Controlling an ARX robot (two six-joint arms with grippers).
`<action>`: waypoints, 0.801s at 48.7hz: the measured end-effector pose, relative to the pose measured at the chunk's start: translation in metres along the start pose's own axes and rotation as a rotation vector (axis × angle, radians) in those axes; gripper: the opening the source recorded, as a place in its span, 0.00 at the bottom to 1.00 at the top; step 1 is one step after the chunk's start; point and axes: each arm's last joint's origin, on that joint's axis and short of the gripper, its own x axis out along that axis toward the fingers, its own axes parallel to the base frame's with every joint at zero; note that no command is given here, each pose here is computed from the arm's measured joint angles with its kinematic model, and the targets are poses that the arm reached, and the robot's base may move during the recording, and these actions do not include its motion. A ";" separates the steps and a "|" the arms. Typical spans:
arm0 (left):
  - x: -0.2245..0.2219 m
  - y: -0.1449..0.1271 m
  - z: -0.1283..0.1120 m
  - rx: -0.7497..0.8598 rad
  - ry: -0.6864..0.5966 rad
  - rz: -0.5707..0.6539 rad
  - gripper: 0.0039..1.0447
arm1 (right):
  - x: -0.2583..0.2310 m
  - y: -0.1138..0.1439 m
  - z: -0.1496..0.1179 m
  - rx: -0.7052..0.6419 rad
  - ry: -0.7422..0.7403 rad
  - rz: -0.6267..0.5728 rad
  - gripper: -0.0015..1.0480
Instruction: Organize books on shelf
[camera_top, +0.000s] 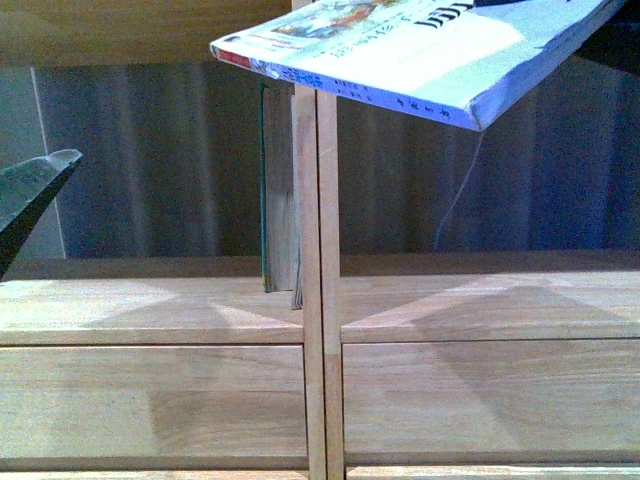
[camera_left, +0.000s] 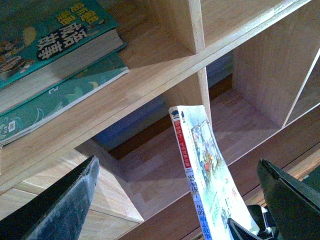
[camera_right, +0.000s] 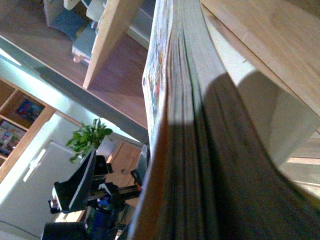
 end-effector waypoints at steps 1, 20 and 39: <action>0.002 0.000 -0.001 -0.002 0.002 -0.002 0.93 | 0.000 0.001 0.000 -0.001 0.000 0.004 0.07; 0.025 -0.005 -0.013 -0.005 0.030 -0.020 0.93 | -0.002 0.020 -0.024 -0.027 0.094 0.113 0.07; 0.030 -0.010 -0.022 0.015 0.062 -0.029 0.93 | 0.000 0.020 -0.034 -0.043 0.128 0.121 0.07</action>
